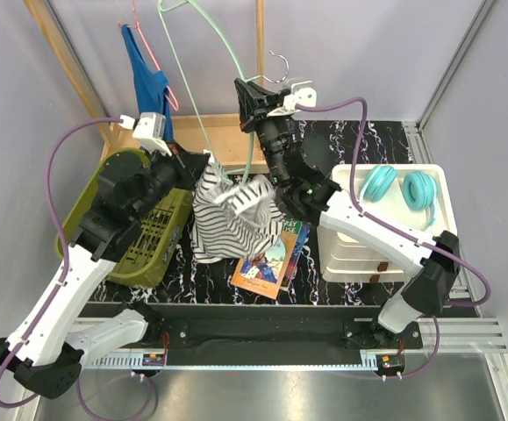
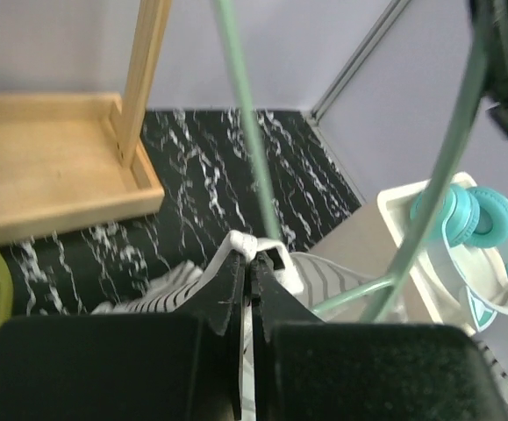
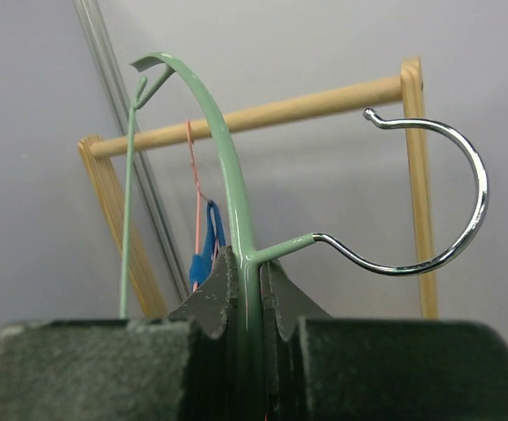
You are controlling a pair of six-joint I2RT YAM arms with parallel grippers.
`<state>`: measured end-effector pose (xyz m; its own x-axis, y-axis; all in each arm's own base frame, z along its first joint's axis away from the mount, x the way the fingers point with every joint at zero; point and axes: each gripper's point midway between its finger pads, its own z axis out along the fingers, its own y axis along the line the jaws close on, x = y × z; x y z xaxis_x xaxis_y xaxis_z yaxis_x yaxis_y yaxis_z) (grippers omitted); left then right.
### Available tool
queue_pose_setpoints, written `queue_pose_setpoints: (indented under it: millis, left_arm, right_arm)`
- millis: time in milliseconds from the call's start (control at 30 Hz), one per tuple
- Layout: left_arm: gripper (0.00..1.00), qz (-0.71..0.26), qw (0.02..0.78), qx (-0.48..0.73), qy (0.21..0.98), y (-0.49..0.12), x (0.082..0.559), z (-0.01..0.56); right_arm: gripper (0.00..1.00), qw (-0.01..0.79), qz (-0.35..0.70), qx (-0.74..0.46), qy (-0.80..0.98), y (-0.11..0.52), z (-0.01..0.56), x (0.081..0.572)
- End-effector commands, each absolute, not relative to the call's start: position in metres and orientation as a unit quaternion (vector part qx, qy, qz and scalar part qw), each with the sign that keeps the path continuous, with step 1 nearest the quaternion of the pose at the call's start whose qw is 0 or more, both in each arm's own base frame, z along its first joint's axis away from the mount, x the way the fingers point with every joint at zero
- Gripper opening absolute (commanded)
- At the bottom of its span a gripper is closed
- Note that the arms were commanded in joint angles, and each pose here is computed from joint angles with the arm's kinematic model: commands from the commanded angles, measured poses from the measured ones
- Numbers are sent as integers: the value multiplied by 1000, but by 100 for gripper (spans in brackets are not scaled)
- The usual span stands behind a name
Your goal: Remove the tank top from the hanger
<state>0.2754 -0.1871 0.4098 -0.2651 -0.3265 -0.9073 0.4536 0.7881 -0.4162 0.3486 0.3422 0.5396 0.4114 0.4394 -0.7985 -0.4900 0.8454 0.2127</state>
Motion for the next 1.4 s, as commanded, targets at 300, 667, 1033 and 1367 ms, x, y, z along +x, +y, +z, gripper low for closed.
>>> queue_pose_setpoints:
  millis: [300,667,1033,1367]
  left_arm:
    - [0,-273,537,-8,798,-178,286,373]
    - [56,-258,509,20,821,-175,275,361]
    - [94,-420,551,63,718,-184,200,465]
    - [93,-666,392,3,635,-248,190,543]
  right_arm:
    - [0,767,323,106,545,274,568,325]
    - [0,720,317,34,617,233,539,274]
    - [0,679,260,-112,678,235,493,251]
    - [0,612,263,-227,710,257,428,231]
